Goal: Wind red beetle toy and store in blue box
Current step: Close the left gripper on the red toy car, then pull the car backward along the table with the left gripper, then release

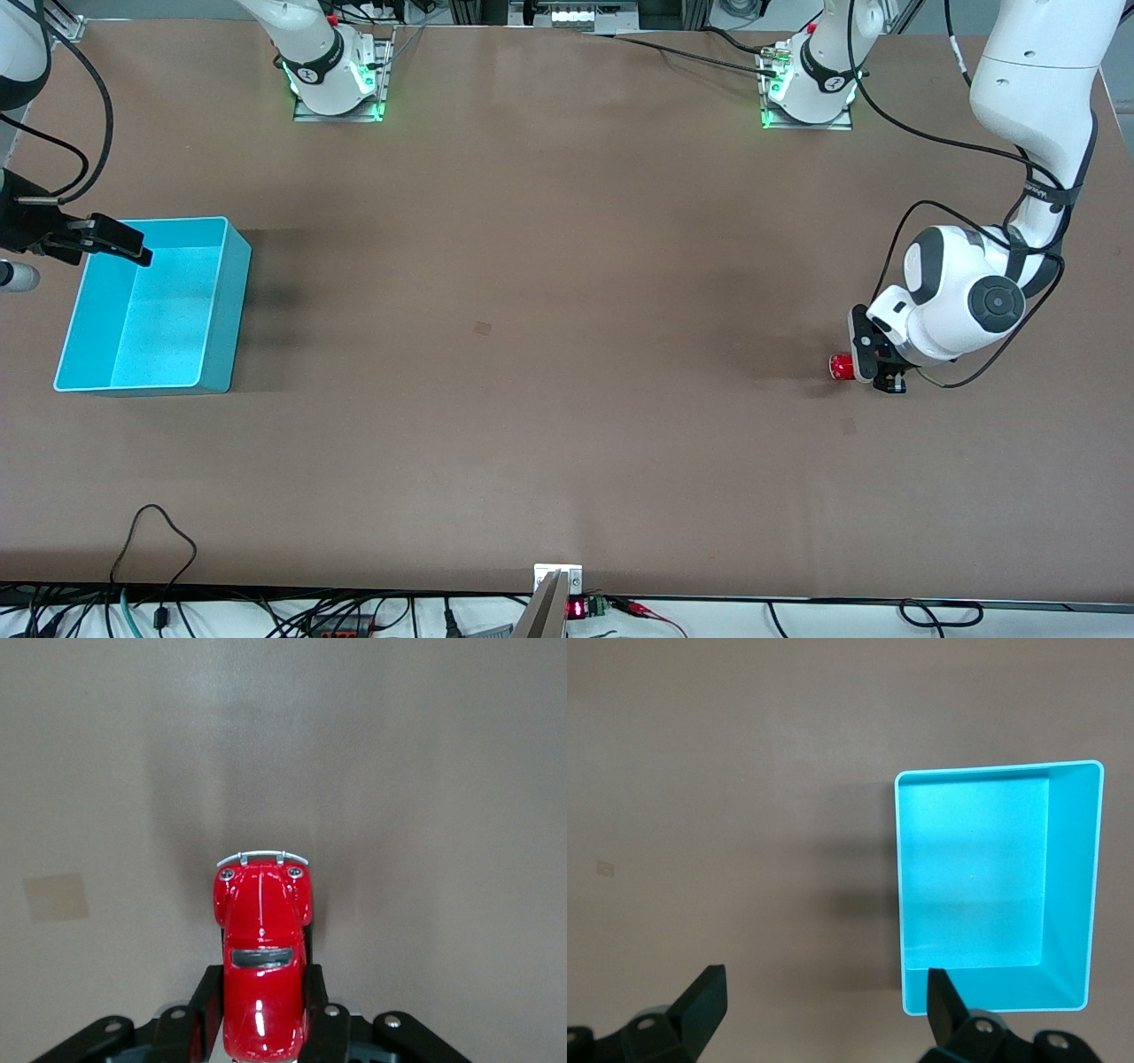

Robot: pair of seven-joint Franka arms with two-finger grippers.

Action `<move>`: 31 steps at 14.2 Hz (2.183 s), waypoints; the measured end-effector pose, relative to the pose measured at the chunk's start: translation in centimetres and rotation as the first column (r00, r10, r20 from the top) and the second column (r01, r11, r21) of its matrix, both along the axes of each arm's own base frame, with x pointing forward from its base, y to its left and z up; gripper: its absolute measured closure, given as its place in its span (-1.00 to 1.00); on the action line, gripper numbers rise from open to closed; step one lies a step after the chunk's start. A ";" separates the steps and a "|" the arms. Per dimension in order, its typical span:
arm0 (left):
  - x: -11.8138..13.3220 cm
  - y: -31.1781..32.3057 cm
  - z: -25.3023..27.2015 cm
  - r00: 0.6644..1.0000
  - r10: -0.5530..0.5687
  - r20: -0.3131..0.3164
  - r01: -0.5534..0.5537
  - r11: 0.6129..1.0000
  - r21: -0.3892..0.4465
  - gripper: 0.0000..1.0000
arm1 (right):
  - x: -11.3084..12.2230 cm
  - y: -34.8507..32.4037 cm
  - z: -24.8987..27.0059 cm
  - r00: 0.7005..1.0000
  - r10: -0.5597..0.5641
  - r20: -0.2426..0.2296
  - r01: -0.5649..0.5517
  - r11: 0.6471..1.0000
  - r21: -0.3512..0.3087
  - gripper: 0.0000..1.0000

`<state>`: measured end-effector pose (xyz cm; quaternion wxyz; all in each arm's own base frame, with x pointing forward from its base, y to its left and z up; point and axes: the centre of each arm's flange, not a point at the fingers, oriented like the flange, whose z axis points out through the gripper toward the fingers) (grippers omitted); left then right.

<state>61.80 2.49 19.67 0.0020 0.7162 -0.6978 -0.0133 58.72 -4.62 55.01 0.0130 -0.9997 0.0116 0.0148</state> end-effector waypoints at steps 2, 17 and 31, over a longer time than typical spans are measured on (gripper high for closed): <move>0.0 0.0 0.0 1.000 0.000 0.000 0.000 1.000 0.000 0.18 | 0.0 0.0 0.0 1.000 0.000 0.000 0.000 1.000 0.000 -1.00; -0.7 9.3 0.0 1.000 -0.017 0.009 0.017 1.000 -0.001 0.18 | 0.0 0.0 0.0 1.000 0.000 0.000 0.000 1.000 0.000 -1.00; -1.2 16.1 -0.2 0.999 -0.025 0.027 0.025 1.000 0.001 -0.07 | 0.0 0.0 0.0 1.000 0.000 0.000 0.000 1.000 0.000 -1.00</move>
